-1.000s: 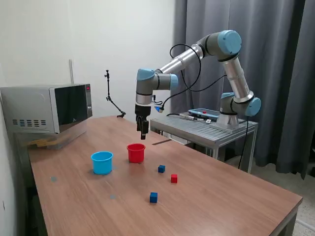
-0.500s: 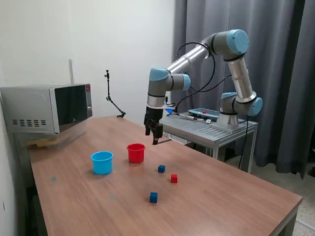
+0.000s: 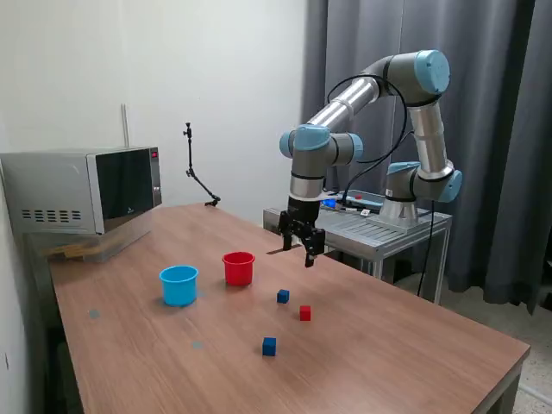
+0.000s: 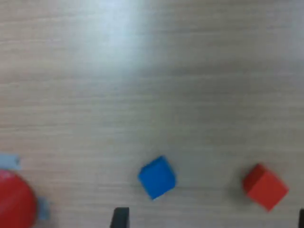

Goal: Place red objects in the red bin, and blue objects in the blue bin.

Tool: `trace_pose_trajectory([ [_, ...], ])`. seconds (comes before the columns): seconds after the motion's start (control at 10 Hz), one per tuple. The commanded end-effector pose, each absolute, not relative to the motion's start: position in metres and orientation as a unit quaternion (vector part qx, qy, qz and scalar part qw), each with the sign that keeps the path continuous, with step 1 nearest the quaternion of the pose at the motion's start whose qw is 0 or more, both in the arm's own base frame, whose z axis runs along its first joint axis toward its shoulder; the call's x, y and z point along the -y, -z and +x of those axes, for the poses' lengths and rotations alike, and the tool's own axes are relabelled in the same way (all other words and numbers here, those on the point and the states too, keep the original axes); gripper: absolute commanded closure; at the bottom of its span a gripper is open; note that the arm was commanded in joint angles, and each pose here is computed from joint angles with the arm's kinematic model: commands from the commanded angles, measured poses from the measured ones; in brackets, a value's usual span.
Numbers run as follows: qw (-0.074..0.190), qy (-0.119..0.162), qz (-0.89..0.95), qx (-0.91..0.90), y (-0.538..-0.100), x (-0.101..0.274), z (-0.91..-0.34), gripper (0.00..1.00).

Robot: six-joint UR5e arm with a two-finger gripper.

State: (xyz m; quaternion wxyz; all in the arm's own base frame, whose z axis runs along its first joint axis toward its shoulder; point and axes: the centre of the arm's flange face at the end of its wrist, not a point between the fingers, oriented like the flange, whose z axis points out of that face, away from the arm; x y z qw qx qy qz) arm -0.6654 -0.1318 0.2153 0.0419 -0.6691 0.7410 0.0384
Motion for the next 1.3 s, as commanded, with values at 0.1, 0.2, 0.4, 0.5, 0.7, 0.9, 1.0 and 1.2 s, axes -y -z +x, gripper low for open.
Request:
trace_pose_trajectory([
  [0.1, 0.051, -0.03, -0.726, -0.686, -0.212, 0.162, -0.647, 0.0],
  [0.2, 0.062, -0.023, -0.726, -0.684, -0.207, 0.16, -0.644, 0.0],
  [0.4, 0.09, 0.001, -0.729, -0.679, -0.209, 0.16, -0.646, 0.0],
  [0.5, 0.09, 0.004, -0.744, -0.662, -0.215, 0.16, -0.65, 0.0],
  [0.7, 0.106, 0.001, -0.759, -0.642, -0.222, 0.177, -0.657, 0.0],
  [0.9, 0.153, -0.018, -0.756, -0.636, -0.23, 0.169, -0.659, 0.0],
  [1.0, 0.16, -0.012, -0.755, -0.635, -0.219, 0.171, -0.662, 0.0],
  [1.2, 0.162, -0.017, -0.76, -0.629, -0.216, 0.184, -0.673, 0.0],
])
